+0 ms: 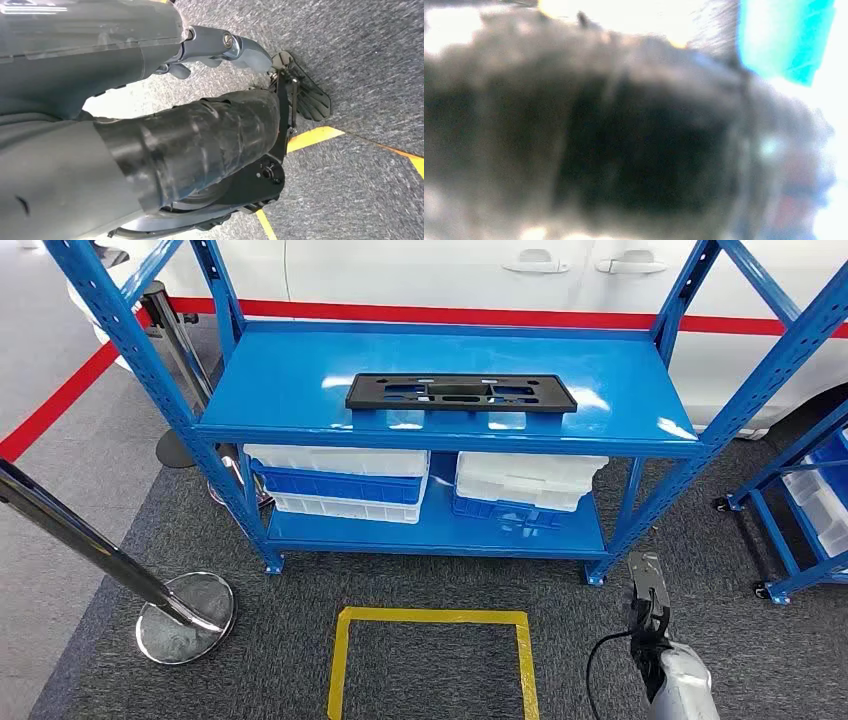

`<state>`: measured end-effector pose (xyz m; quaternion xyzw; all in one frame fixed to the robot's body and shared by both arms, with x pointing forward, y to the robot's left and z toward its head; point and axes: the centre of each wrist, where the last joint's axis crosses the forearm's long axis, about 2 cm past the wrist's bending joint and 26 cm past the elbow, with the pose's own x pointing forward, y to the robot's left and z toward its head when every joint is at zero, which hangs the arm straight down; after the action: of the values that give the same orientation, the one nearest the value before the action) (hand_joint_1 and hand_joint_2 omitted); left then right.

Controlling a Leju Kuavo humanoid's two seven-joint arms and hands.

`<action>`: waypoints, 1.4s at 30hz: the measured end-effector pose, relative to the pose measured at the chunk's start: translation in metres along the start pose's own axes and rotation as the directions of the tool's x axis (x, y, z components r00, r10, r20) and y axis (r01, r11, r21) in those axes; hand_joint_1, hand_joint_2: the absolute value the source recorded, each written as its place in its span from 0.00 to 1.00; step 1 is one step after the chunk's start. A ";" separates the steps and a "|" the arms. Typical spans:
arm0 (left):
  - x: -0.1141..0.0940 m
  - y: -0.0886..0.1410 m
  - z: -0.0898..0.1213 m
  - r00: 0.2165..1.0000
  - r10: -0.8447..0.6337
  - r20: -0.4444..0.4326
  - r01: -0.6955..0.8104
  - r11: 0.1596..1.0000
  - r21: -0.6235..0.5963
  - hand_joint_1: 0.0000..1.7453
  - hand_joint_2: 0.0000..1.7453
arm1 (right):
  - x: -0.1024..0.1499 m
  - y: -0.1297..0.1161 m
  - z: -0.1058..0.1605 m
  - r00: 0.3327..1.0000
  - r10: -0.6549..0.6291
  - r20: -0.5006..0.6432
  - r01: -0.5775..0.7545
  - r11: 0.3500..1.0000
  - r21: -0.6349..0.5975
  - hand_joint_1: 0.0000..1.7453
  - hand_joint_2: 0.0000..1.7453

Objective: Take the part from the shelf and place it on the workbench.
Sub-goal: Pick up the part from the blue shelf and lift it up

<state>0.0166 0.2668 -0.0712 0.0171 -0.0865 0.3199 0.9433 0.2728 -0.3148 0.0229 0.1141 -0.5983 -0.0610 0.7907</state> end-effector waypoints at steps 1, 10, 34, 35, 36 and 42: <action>0.001 0.000 0.000 1.000 -0.009 0.001 0.009 1.000 -0.009 0.00 0.00 | 0.007 0.001 -0.003 1.000 0.007 0.029 -0.007 1.000 0.028 0.00 0.00; 0.006 0.006 -0.002 0.984 -0.179 0.022 0.180 0.973 -0.144 0.00 0.00 | 0.107 0.019 -0.039 0.882 0.193 0.429 -0.385 0.821 0.422 0.00 0.00; 0.010 0.001 -0.012 0.977 -0.212 -0.005 0.209 0.966 -0.154 0.00 0.00 | 0.164 0.108 -0.068 -0.077 0.777 0.624 -0.976 0.071 -0.208 0.00 1.00; 0.010 0.001 -0.012 0.977 -0.212 -0.005 0.209 0.966 -0.154 0.00 0.00 | 0.162 0.109 -0.067 -0.079 0.775 0.627 -0.976 0.067 -0.206 0.00 1.00; 0.010 0.001 -0.012 0.977 -0.212 -0.006 0.208 0.966 -0.155 0.00 0.00 | 0.161 0.109 -0.067 -0.080 0.774 0.628 -0.977 0.064 -0.203 0.00 1.00; 0.011 0.000 -0.012 0.973 -0.230 -0.001 0.228 0.962 -0.154 0.00 0.00 | 0.155 0.110 -0.066 -0.100 0.771 0.629 -0.979 0.035 -0.199 0.00 1.00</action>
<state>0.0270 0.2746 -0.0813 -0.0482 -0.0992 0.2013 0.9733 0.3747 -0.2373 0.1780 -0.2148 -0.7206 0.5588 0.3498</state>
